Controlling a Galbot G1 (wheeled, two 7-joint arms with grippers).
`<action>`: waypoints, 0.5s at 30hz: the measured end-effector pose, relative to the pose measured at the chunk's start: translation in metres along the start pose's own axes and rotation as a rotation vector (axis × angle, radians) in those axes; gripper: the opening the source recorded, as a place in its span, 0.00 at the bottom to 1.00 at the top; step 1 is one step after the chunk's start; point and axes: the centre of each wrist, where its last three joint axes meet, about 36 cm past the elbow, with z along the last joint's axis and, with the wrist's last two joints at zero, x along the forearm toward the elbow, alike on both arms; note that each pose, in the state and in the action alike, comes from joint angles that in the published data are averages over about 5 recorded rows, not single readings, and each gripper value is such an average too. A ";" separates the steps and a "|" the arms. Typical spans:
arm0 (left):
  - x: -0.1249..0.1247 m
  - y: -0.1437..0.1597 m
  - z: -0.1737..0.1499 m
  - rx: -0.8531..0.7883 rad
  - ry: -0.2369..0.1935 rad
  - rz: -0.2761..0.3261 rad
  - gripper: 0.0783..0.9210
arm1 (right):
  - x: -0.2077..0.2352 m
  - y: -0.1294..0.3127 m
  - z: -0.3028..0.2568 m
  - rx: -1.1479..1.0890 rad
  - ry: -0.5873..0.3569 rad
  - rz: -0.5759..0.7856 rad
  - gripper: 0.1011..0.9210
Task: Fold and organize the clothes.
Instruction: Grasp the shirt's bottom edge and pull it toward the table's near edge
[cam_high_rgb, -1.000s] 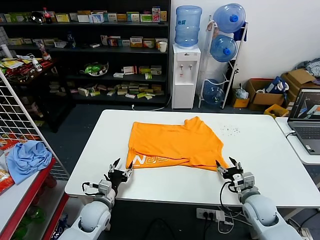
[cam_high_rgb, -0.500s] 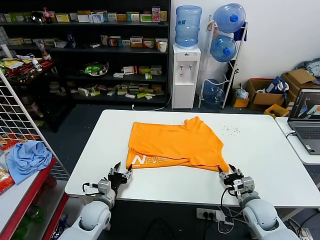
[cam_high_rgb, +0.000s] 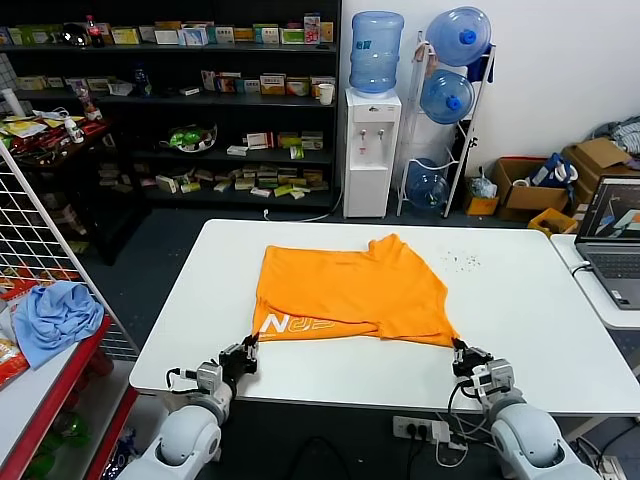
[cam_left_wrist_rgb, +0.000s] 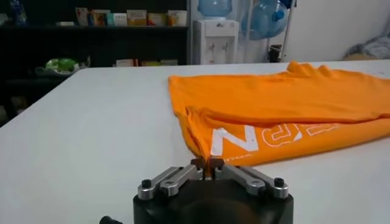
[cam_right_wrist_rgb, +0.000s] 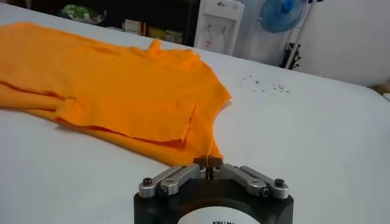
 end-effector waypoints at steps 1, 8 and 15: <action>0.002 0.001 -0.001 0.001 0.002 0.000 0.03 | 0.003 -0.001 0.000 0.002 0.001 0.001 0.03; 0.025 0.006 -0.008 -0.008 0.014 0.010 0.02 | 0.029 -0.006 0.001 0.017 0.015 0.009 0.03; 0.059 0.003 -0.007 -0.032 0.045 0.029 0.02 | 0.061 -0.002 0.011 0.029 0.052 0.009 0.03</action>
